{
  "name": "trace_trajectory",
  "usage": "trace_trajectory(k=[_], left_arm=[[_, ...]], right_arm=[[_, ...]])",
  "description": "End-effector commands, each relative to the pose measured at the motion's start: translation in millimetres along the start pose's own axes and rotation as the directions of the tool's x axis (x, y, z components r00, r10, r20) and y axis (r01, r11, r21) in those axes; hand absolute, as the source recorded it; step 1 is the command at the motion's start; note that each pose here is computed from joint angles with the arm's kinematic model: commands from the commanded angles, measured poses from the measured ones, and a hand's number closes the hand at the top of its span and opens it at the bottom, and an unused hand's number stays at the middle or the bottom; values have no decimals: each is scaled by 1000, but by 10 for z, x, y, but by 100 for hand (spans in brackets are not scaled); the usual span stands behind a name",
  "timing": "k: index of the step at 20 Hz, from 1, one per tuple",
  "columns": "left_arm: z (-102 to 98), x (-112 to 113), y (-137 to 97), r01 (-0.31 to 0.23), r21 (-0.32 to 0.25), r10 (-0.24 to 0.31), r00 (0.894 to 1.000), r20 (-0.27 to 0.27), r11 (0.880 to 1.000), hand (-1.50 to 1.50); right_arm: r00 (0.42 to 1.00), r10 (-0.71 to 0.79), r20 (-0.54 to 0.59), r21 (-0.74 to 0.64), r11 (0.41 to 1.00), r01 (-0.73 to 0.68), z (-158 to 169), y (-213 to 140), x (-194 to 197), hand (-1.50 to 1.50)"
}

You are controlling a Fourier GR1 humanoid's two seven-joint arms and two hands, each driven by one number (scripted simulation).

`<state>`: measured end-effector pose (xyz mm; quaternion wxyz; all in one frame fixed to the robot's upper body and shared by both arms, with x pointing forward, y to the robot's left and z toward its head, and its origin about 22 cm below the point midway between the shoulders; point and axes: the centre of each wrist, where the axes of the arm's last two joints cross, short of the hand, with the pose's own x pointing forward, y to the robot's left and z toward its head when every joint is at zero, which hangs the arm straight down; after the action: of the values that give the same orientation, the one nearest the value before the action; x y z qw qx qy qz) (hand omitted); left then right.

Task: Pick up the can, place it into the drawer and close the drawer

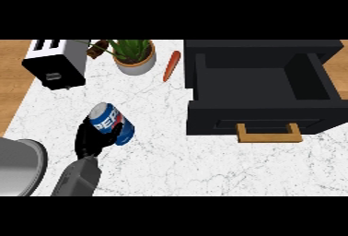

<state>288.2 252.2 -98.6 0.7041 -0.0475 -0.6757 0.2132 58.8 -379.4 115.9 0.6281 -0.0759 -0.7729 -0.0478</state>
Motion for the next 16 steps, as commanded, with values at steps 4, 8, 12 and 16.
trace_trajectory(k=[4, 8, 12, 16], left_arm=[[44, -68, 6, -16, -153, 15, 1000, -5, 988, 150], [-16, 330, -249, 1, -202, 9, 999, 48, 979, 150], [-127, 585, -661, 4, -241, 7, 999, 46, 970, 150], [-23, 811, -939, 67, -264, -36, 992, 119, 962, 150]], right_arm=[[1000, -15, -10, -19, 1000, 15, 119, 100, 13, -150], [1000, -13, 13, -17, 1000, 14, 37, 128, -52, -150], [999, 12, 34, -32, 999, -11, 67, 122, 74, -150], [1000, -17, 14, -25, 1000, 17, -15, 216, 124, -150]])
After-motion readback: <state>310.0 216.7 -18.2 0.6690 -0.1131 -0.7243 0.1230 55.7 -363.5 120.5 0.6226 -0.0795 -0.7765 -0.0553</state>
